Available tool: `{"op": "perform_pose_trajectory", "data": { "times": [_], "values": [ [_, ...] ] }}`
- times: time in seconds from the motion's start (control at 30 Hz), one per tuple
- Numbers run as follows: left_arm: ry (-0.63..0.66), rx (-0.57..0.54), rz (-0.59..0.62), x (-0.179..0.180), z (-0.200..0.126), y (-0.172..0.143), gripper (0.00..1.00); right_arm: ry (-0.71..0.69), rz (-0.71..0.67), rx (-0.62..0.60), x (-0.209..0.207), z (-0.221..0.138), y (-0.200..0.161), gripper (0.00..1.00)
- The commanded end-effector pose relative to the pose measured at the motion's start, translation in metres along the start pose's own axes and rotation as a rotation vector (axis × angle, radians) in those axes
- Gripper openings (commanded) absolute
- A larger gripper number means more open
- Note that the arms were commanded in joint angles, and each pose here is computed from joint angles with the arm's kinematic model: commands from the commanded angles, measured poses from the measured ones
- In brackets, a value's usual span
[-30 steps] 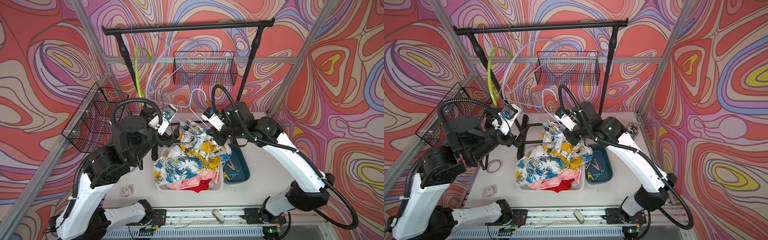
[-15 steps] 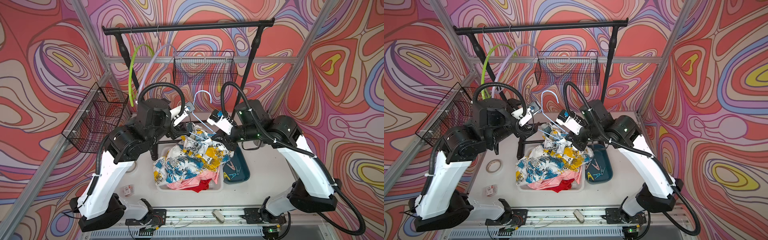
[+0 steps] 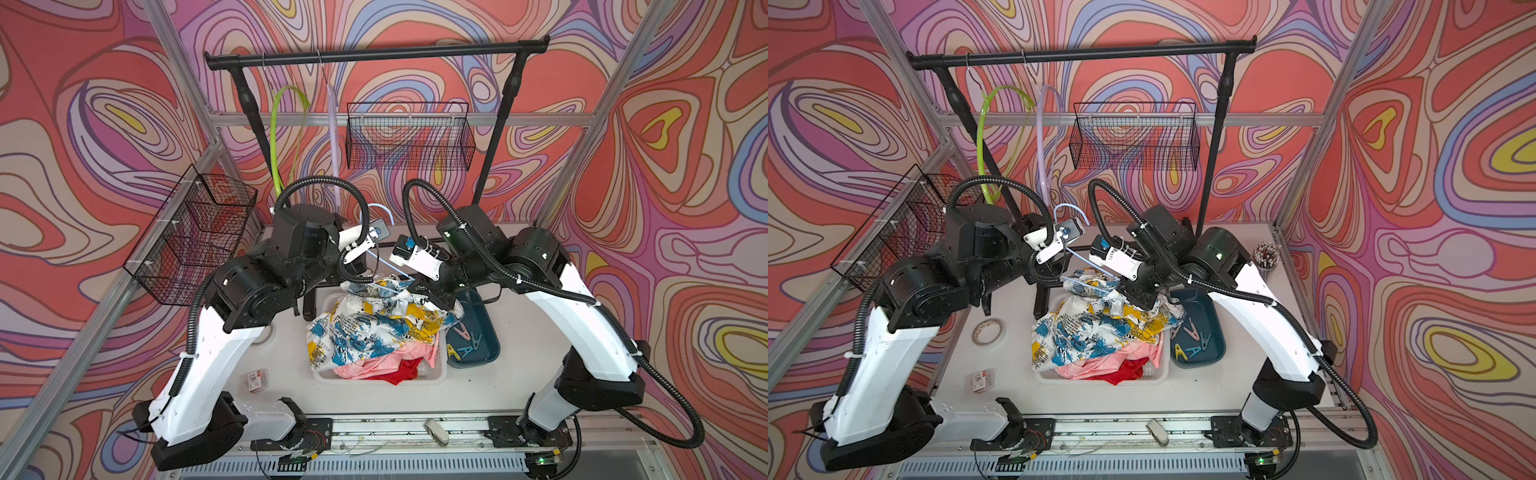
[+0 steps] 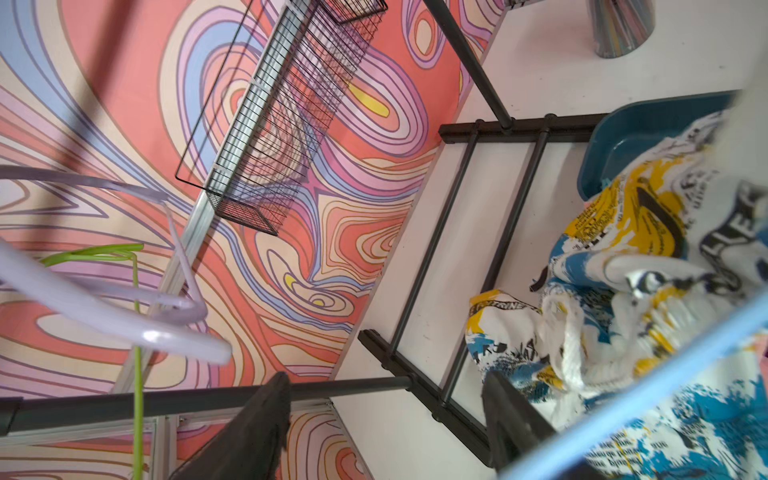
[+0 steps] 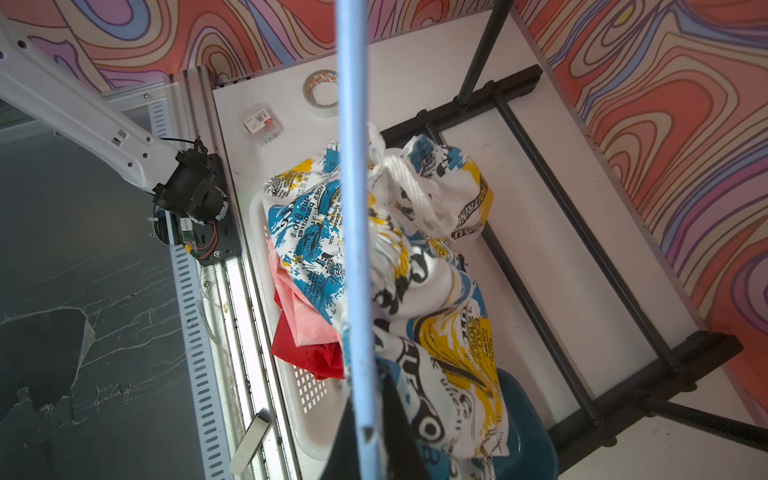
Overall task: Remove the clothespins securing shorts to the hanger
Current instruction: Remove the shorts from the hanger.
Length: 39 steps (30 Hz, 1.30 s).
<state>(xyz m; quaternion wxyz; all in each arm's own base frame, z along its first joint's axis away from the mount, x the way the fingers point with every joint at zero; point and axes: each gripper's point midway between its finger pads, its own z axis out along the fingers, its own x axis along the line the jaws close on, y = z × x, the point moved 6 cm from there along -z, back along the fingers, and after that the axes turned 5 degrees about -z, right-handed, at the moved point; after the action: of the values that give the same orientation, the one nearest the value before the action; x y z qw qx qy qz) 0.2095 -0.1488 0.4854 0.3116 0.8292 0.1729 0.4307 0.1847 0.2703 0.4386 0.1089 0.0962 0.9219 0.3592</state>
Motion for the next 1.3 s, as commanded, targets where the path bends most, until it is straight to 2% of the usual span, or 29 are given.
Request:
{"op": "perform_pose_trajectory", "data": {
  "times": [0.0, 0.03, 0.1, 0.17, 0.2, 0.27, 0.4, 0.47, 0.57, 0.73, 0.8, 1.0, 1.17, 1.27],
  "values": [
    [-0.022, -0.056, -0.007, -0.003, -0.019, -0.008, 0.51, 0.011, -0.052, -0.036, 0.005, -0.012, 0.006, 0.0],
    [-0.018, -0.056, -0.012, -0.004, -0.02, -0.01, 0.43, 0.015, -0.051, -0.045, 0.005, -0.012, 0.007, 0.0],
    [-0.012, -0.059, -0.014, -0.005, -0.024, -0.013, 0.34, 0.027, -0.055, -0.06, 0.006, -0.011, 0.01, 0.0],
    [-0.006, -0.059, -0.011, -0.004, -0.026, -0.015, 0.15, 0.04, -0.055, -0.064, 0.006, -0.009, 0.012, 0.0],
    [0.003, -0.059, -0.007, -0.003, -0.028, -0.016, 0.08, 0.04, -0.056, -0.062, 0.006, -0.007, 0.013, 0.0],
    [0.022, -0.052, -0.006, -0.001, -0.032, -0.018, 0.0, 0.009, -0.048, -0.063, 0.0, -0.004, 0.016, 0.0],
    [0.066, -0.043, -0.019, 0.003, -0.042, -0.026, 0.0, -0.086, -0.025, -0.107, -0.012, -0.006, 0.026, 0.0],
    [0.093, -0.043, -0.038, 0.006, -0.05, -0.031, 0.0, -0.09, -0.024, -0.143, -0.013, -0.009, 0.032, 0.0],
    [0.113, -0.046, -0.063, 0.007, -0.058, -0.037, 0.0, -0.075, -0.016, -0.177, -0.012, -0.01, 0.038, 0.07],
    [0.179, -0.037, -0.105, 0.011, -0.071, -0.048, 0.0, -0.052, 0.022, -0.16, -0.012, 0.0, 0.038, 0.39],
    [0.202, -0.029, -0.12, 0.013, -0.077, -0.053, 0.0, -0.056, 0.039, -0.159, -0.014, 0.002, 0.038, 0.45],
    [0.242, 0.001, -0.137, 0.014, -0.088, -0.067, 0.0, -0.149, 0.087, -0.237, -0.022, -0.017, 0.048, 0.54],
    [0.253, -0.03, -0.159, 0.01, -0.093, -0.074, 0.0, -0.241, 0.12, -0.294, -0.024, -0.05, 0.045, 0.59],
    [0.261, -0.028, -0.167, 0.009, -0.093, -0.077, 0.0, -0.252, 0.125, -0.278, -0.02, -0.062, 0.036, 0.67]
  ]
}}
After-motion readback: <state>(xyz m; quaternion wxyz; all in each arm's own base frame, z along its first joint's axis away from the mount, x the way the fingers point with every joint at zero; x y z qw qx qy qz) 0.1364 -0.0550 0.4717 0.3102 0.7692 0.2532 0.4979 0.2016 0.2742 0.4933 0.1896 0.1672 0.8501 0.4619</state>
